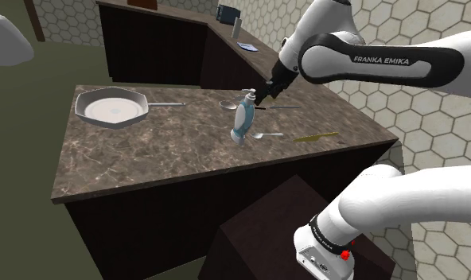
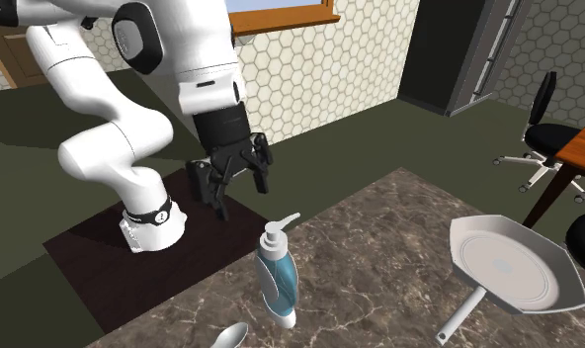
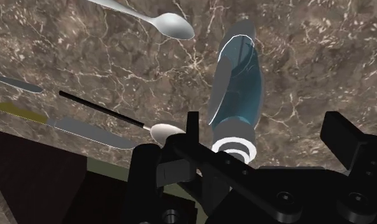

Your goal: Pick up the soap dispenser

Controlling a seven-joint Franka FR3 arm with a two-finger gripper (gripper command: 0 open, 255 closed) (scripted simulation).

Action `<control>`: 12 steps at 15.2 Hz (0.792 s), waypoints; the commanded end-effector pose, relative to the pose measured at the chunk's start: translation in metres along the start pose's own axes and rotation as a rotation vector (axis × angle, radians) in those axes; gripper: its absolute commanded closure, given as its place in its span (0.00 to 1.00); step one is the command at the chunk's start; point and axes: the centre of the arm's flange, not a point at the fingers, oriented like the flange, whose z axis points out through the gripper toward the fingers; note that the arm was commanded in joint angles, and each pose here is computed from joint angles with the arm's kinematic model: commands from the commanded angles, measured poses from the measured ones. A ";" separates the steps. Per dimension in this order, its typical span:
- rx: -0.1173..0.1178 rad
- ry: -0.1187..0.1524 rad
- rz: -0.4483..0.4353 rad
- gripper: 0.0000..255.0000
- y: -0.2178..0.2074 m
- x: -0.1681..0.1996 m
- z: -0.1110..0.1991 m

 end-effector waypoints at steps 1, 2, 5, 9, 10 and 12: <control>-0.024 0.034 -0.012 0.00 -0.002 0.009 0.023; -0.036 0.048 -0.017 0.00 -0.003 0.014 0.034; -0.045 0.060 -0.021 0.00 -0.005 0.015 0.052; -0.045 0.060 -0.021 0.00 -0.008 0.009 0.073; -0.045 0.060 -0.021 0.00 -0.009 0.007 0.078; -0.045 0.060 -0.021 0.00 -0.009 0.006 0.080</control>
